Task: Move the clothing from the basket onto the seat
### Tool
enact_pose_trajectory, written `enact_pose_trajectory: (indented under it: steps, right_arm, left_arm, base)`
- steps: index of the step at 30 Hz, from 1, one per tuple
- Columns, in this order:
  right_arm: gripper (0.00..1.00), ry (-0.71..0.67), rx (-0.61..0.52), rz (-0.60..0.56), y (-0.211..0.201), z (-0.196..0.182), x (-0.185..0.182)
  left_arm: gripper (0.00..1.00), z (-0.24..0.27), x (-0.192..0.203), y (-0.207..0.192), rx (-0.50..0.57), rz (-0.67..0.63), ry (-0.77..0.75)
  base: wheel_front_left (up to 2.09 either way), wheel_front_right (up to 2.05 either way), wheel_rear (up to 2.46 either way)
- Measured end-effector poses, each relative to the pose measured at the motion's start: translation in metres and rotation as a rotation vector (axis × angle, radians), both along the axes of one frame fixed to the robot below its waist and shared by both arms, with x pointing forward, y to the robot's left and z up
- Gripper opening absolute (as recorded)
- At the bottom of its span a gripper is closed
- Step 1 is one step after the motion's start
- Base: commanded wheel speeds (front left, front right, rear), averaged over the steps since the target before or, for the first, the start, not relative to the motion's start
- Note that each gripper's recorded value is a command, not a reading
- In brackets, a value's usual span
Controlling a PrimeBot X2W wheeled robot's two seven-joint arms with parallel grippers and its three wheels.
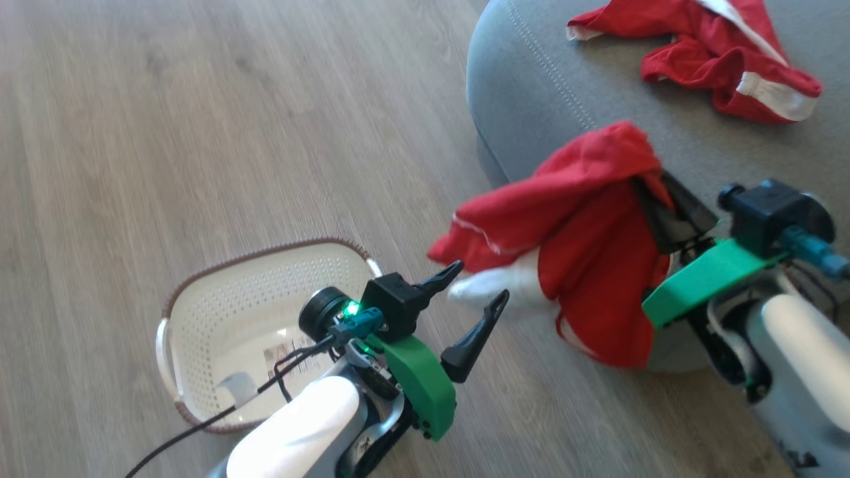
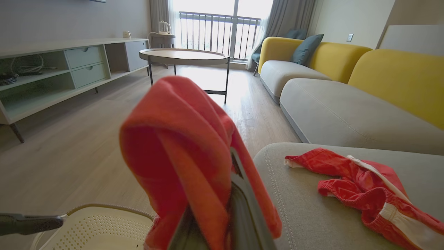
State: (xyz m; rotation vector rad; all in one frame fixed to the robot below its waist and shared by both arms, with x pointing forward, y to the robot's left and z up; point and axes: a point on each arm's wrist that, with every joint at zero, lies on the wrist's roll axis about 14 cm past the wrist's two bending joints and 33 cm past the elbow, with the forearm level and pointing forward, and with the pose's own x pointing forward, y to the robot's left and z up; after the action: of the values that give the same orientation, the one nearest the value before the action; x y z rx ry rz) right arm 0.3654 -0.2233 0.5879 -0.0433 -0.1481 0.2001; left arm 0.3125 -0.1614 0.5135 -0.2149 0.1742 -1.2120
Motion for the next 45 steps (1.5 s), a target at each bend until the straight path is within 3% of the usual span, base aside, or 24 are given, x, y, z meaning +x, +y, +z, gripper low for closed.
enact_pose_trajectory:
  steps: [8,18,24,31,33,38,43,45]
  right_arm:
    - [0.0,0.028,0.055,-0.132,-0.042,-0.012,0.045]
    - [0.0,-0.082,0.107,-0.297,-0.115,0.035,0.182]
    - [0.0,-0.167,0.122,-0.439,-0.173,0.066,0.244]
    - [0.0,-0.239,0.075,-0.652,-0.244,0.09,0.268]
    - [0.0,-0.19,0.043,-0.759,-0.276,0.068,0.262]
    - [0.0,-0.048,0.08,-0.9,-0.315,-0.009,0.243]
    - [0.0,0.232,0.091,-0.964,-0.315,-0.136,0.209]
    - [0.04,0.308,0.102,-0.975,-0.309,-0.168,0.194]
  left_arm:
    - [1.0,-0.011,0.033,0.002,-0.003,0.017,0.02]
    - [1.0,-0.071,0.11,0.029,0.027,0.134,0.093]
    - [1.0,-0.127,0.122,0.053,0.065,0.188,0.213]
    - [1.0,-0.178,0.137,0.084,0.11,0.27,0.3]
    - [1.0,-0.193,0.139,0.093,0.12,0.3,0.334]
    - [1.0,-0.219,0.148,0.114,0.144,0.372,0.379]
    - [1.0,-0.235,0.147,0.11,0.162,0.352,0.408]
    - [1.0,-0.234,0.145,0.105,0.156,0.337,0.411]
  base:
    - [0.0,0.0,0.0]
    - [0.0,0.0,0.0]
    - [0.0,0.0,0.0]
    - [0.0,0.0,0.0]
    - [0.0,0.0,0.0]
    - [0.0,0.0,0.0]
    - [0.0,0.0,0.0]
    - [0.0,0.0,0.0]
